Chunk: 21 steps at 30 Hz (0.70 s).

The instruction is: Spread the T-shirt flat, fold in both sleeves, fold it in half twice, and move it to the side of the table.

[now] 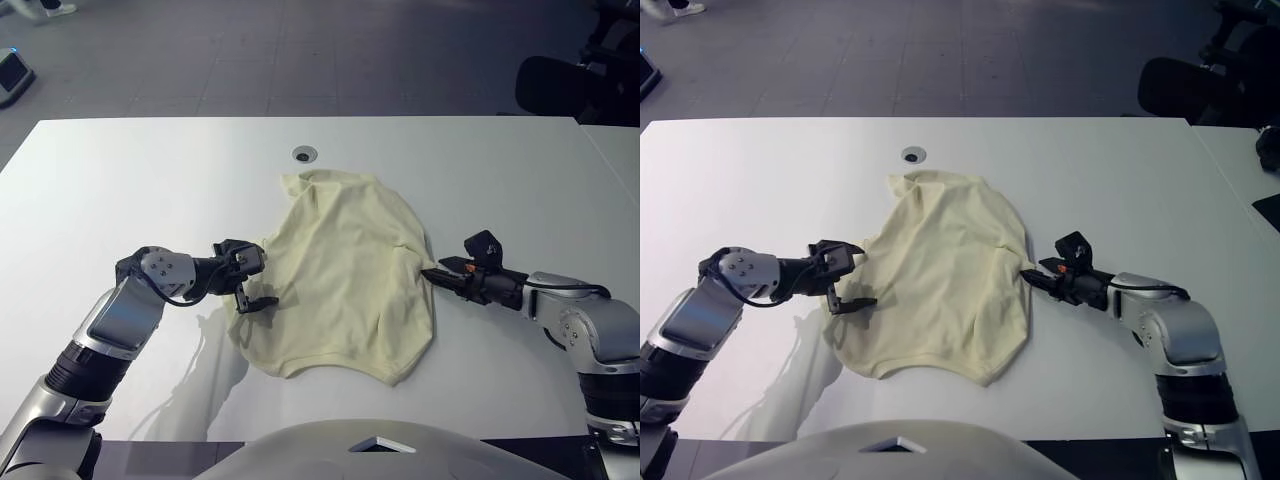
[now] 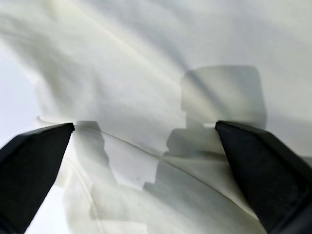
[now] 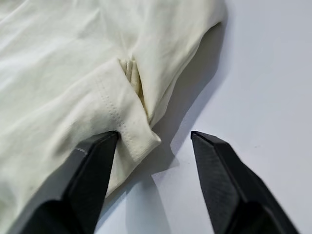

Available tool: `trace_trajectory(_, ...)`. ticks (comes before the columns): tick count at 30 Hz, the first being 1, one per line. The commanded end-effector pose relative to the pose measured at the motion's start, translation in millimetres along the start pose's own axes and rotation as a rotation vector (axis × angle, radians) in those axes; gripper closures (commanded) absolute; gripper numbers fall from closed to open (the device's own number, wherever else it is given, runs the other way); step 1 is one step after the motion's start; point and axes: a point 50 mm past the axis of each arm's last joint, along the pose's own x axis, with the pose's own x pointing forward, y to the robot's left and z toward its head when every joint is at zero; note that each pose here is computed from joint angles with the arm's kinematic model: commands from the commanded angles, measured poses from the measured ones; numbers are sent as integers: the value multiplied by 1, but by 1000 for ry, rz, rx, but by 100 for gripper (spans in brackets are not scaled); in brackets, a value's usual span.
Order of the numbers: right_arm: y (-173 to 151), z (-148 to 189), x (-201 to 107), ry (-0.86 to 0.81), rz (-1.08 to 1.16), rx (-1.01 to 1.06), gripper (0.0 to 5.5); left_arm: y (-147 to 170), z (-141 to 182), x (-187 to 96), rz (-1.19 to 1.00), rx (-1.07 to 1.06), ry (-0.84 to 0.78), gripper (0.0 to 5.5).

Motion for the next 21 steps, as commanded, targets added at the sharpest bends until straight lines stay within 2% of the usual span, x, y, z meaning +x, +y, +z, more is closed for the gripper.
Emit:
trace_trajectory(1,2,4,1,-14,15,0,352,-3,-8,4,-21,-17,38,10)
trace_trajectory(13,2,5,-1,-10,19,-10,547,-4,-9,3,-16,-21,38,10)
trace_trajectory(21,0,3,-8,7,18,-19,547,-12,-16,4,-13,-50,55,10)
